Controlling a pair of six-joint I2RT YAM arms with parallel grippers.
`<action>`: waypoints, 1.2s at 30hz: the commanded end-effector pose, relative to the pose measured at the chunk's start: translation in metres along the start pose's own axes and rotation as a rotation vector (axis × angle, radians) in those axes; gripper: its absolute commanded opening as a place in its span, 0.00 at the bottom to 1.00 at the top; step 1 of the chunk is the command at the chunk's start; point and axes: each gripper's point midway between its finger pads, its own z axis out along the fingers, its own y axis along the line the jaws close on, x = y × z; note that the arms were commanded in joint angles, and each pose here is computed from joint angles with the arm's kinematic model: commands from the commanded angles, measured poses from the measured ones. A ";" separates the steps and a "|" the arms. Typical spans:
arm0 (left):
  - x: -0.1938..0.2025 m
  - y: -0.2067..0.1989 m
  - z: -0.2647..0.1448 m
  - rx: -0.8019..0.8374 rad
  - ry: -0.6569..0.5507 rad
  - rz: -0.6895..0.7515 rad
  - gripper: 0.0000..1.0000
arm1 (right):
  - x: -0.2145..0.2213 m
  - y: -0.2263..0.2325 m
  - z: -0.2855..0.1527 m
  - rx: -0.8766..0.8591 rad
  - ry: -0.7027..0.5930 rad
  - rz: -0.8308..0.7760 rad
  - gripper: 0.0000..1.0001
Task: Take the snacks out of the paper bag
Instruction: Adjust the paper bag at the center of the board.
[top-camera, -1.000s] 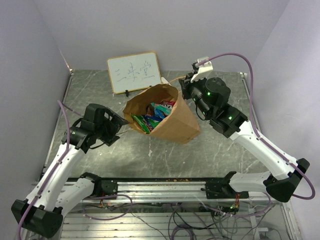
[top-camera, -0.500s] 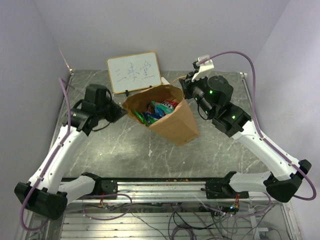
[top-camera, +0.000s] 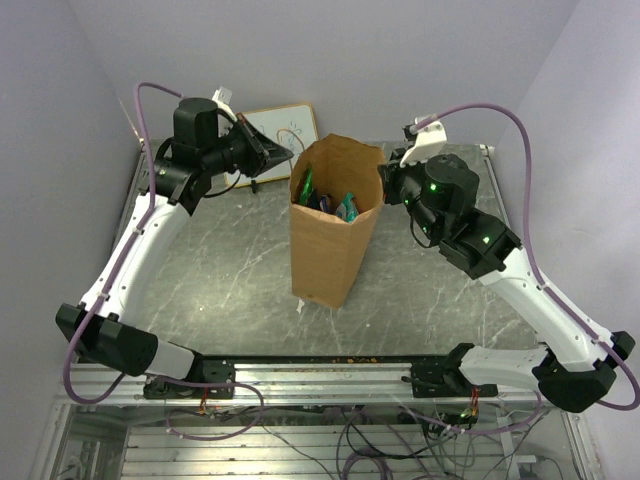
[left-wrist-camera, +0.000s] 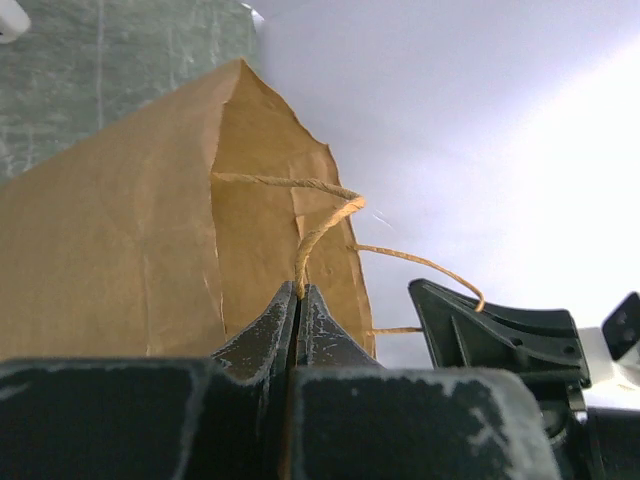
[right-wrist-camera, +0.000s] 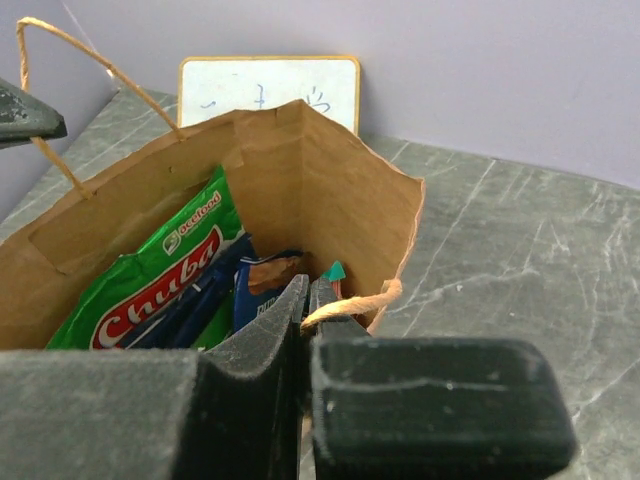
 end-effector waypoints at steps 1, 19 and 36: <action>0.001 -0.049 -0.027 0.188 0.001 0.062 0.07 | -0.023 0.008 -0.014 -0.069 -0.067 0.085 0.00; 0.018 -0.016 -0.015 0.077 0.088 -0.003 0.07 | -0.041 0.007 -0.004 -0.041 -0.134 0.089 0.00; 0.103 0.092 -0.062 -0.270 0.120 -0.129 0.07 | -0.002 0.087 -0.007 -0.478 -0.035 0.049 0.00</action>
